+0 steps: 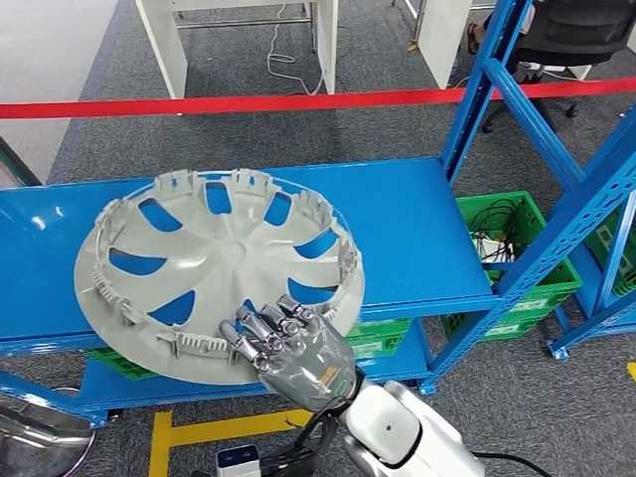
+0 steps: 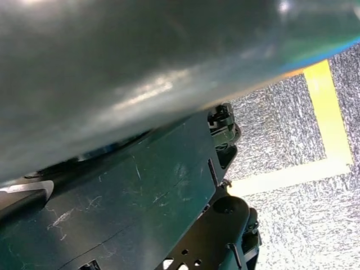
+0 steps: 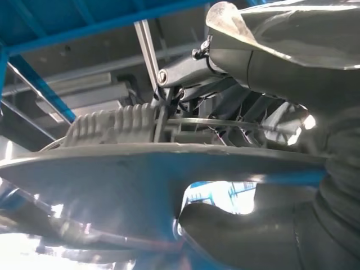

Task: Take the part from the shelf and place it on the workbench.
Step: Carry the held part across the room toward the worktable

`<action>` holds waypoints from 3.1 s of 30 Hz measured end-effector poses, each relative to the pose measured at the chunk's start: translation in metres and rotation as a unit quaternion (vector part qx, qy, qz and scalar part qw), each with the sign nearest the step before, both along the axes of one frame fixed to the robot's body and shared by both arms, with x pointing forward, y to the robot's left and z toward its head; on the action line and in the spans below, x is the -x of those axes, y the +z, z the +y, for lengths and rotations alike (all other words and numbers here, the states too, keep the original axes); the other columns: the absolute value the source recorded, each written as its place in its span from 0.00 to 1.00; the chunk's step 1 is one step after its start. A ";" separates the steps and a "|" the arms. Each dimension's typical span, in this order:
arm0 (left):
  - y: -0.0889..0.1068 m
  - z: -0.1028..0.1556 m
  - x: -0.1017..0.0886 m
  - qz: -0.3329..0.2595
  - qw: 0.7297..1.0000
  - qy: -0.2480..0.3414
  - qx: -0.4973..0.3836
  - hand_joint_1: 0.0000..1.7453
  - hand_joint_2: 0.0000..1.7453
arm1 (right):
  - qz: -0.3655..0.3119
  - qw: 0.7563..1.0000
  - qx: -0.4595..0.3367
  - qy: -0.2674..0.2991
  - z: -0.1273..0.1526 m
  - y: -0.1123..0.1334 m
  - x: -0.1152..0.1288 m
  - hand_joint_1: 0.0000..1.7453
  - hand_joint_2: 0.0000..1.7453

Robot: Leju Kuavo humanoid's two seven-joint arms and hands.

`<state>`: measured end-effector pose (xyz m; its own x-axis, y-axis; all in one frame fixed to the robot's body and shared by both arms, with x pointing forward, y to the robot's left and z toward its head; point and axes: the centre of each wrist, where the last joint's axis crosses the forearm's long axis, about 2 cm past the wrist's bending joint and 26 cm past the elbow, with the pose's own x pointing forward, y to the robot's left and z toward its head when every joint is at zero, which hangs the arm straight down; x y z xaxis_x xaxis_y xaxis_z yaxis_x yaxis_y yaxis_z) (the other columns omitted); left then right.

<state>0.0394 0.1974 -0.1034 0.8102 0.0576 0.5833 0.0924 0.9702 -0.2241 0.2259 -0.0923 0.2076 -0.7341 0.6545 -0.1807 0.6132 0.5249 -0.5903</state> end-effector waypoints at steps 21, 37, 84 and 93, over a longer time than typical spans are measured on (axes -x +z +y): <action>-0.001 0.004 0.002 0.001 1.000 0.000 -0.003 0.00 0.00 | -0.020 1.000 0.002 0.022 0.004 0.006 -0.002 1.00 1.00; -0.001 0.003 0.001 0.001 1.000 -0.008 -0.007 0.00 0.00 | -0.012 1.000 -0.004 0.022 0.005 0.005 0.002 1.00 1.00; 0.000 0.006 -0.006 0.018 0.999 -0.017 -0.021 0.00 0.00 | -0.052 0.995 -0.081 0.011 -0.012 0.042 0.003 1.00 1.00; 0.000 0.005 -0.006 0.019 0.999 -0.017 -0.020 0.00 0.00 | -0.052 0.995 -0.085 0.011 -0.012 0.043 0.002 1.00 1.00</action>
